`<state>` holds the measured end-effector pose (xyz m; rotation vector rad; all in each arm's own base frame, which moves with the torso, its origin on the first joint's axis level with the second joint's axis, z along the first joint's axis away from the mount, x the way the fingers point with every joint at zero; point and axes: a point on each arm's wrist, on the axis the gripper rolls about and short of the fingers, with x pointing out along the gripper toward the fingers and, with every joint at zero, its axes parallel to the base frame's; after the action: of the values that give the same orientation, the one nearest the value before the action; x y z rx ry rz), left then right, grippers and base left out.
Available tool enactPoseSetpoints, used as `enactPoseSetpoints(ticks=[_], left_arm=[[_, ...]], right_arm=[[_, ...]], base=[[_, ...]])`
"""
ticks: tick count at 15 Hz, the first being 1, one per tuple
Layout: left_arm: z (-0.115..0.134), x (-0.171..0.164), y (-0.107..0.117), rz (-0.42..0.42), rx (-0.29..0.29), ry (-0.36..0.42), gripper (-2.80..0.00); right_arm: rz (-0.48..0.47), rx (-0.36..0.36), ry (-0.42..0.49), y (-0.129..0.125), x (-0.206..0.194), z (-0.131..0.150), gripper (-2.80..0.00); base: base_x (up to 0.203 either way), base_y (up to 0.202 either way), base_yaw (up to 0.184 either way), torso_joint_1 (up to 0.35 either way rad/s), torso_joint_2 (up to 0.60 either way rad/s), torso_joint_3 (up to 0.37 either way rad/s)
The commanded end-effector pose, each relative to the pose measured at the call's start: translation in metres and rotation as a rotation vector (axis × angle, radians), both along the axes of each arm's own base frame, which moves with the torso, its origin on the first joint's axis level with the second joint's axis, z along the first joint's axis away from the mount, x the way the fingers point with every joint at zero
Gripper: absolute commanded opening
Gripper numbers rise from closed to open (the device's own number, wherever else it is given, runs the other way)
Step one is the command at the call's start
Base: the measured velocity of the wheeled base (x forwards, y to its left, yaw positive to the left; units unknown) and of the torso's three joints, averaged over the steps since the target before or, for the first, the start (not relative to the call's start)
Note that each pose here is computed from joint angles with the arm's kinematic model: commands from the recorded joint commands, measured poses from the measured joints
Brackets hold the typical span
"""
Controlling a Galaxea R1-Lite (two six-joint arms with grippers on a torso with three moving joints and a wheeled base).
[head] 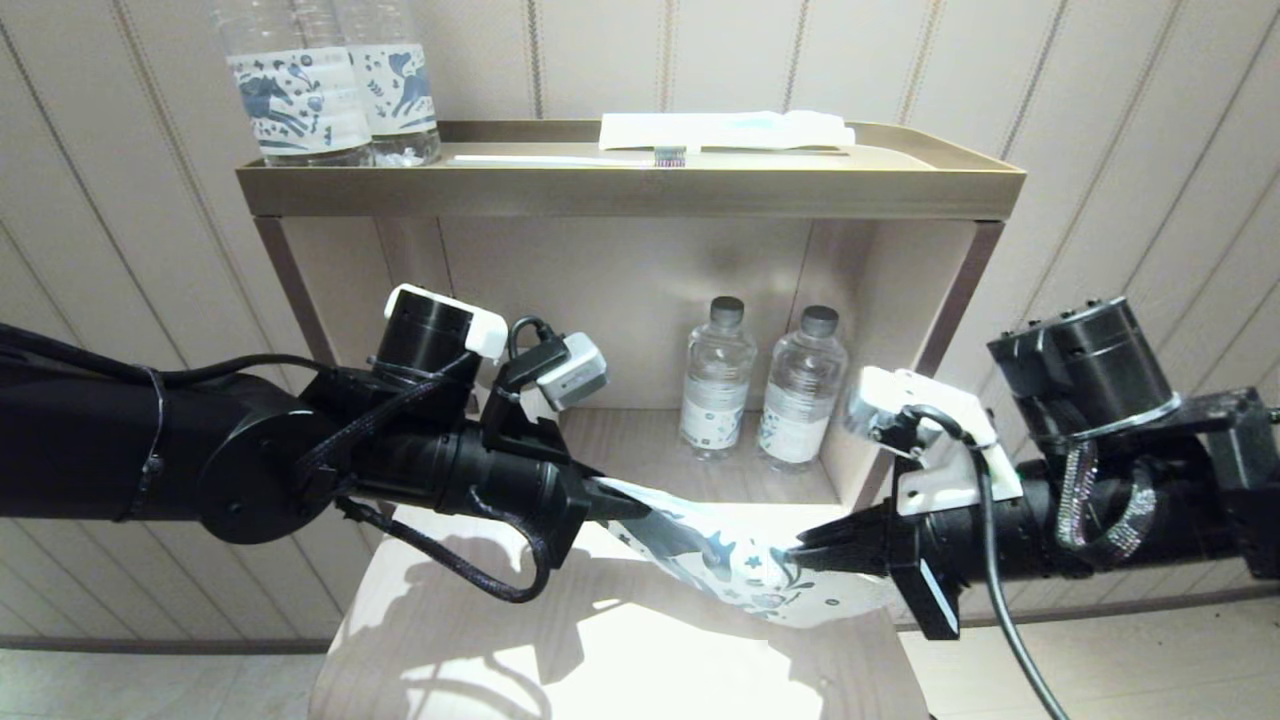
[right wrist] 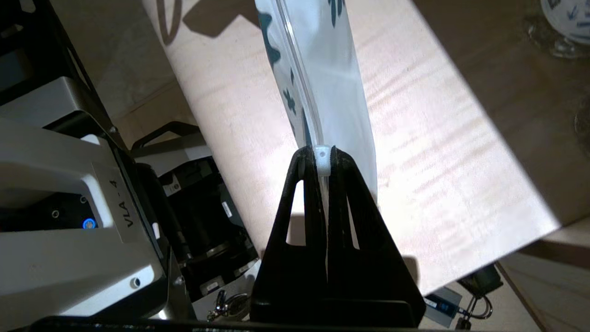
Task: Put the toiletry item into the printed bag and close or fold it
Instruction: Close the strorage bag and place it on the desk
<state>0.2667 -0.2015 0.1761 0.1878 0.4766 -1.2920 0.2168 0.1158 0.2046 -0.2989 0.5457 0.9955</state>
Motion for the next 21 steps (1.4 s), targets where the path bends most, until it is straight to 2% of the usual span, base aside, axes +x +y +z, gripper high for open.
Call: enactPoseSetpoints(ticks=[1,5,12,13,17,21], left_arm=[[0.000,0.000,0.000,-0.003,-0.002,-0.002,-2.80],[0.000,0.000,0.000,-0.003,-0.002,-0.002,-2.80],[0.000,-0.001,0.000,-0.007,-0.001,-0.002,-2.80],[0.000,-0.001,0.000,-0.007,-0.001,-0.003,-2.80],[0.001,-0.002,0.001,-0.008,-0.002,-0.006,-2.80],[-0.001,0.001,-0.001,-0.002,0.000,0.001,-2.80]], right_arm=[[-0.031,0.001,-0.003,-0.015,-0.012,-0.002,-2.80],[-0.096,-0.034,-0.005,-0.041,-0.023,-0.012,-2.80],[-0.080,-0.022,-0.022,-0.037,-0.019,-0.008,-2.80],[-0.080,-0.020,-0.022,-0.037,-0.019,-0.007,0.00],[-0.087,-0.016,-0.025,-0.036,-0.015,-0.005,0.00],[-0.120,0.008,-0.081,-0.047,-0.027,0.010,0.00]], base=[[0.000,0.000,0.000,0.000,0.00,0.000],[0.000,0.000,0.000,0.000,0.00,0.000],[0.000,0.000,0.000,0.000,0.00,0.000],[0.000,0.000,0.000,0.000,0.00,0.000],[0.000,0.000,0.000,0.000,0.00,0.000],[0.000,0.000,0.000,0.000,0.00,0.000]])
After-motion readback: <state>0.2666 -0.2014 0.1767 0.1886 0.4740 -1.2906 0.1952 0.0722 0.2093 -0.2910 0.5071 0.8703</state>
